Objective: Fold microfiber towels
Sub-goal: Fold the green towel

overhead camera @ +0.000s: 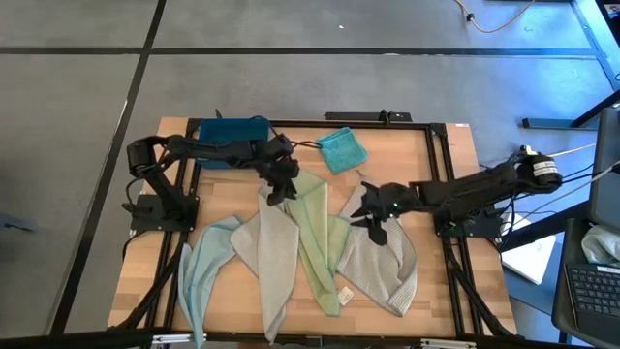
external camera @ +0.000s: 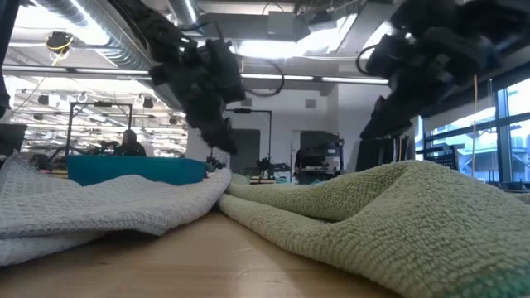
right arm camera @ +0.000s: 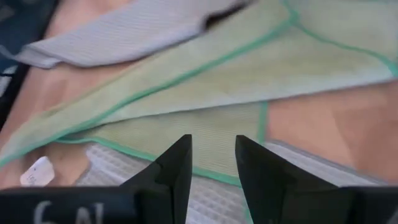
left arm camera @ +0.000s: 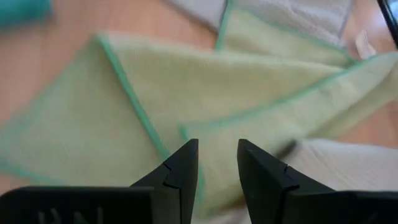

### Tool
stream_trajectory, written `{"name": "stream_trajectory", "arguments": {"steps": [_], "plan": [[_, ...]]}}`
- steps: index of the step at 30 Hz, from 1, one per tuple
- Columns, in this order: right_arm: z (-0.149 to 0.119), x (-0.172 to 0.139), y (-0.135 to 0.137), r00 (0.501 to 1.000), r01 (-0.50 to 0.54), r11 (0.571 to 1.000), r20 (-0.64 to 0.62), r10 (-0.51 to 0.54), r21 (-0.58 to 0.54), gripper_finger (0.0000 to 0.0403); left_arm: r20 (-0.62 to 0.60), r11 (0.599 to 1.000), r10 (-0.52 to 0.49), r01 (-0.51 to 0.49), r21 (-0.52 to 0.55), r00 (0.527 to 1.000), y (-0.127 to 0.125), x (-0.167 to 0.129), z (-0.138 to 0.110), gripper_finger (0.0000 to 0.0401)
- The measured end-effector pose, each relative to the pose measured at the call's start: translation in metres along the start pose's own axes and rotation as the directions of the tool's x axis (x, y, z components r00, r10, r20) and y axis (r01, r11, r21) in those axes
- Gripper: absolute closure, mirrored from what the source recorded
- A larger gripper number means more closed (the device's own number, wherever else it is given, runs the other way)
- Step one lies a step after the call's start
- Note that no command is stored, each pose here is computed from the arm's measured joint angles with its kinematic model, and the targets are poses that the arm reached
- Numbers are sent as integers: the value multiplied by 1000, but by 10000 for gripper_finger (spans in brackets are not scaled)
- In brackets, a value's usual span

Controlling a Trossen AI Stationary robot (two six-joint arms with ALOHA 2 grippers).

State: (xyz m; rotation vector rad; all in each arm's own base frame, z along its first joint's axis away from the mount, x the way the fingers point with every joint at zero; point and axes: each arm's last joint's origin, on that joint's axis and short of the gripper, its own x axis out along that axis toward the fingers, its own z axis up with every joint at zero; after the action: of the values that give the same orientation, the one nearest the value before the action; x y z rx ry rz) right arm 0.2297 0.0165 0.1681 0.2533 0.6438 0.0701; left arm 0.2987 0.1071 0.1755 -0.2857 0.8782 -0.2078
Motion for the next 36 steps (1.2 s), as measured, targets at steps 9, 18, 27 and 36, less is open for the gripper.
{"name": "stream_trajectory", "arguments": {"steps": [9,18,27,36], "plan": [[-20,0,-1,991,29,992,135,-12,-124,277,0,971,-64,62,-232,998,14,9,-4,254],[-23,1,-2,993,42,988,116,-24,-149,277,-91,976,-23,3,-218,996,26,29,23,209],[-36,1,-2,999,28,987,42,-22,-157,277,-284,965,-115,38,-260,952,35,55,26,210],[-41,1,-3,999,30,983,32,-25,-180,277,-296,971,-141,74,-226,945,28,55,40,211]]}}
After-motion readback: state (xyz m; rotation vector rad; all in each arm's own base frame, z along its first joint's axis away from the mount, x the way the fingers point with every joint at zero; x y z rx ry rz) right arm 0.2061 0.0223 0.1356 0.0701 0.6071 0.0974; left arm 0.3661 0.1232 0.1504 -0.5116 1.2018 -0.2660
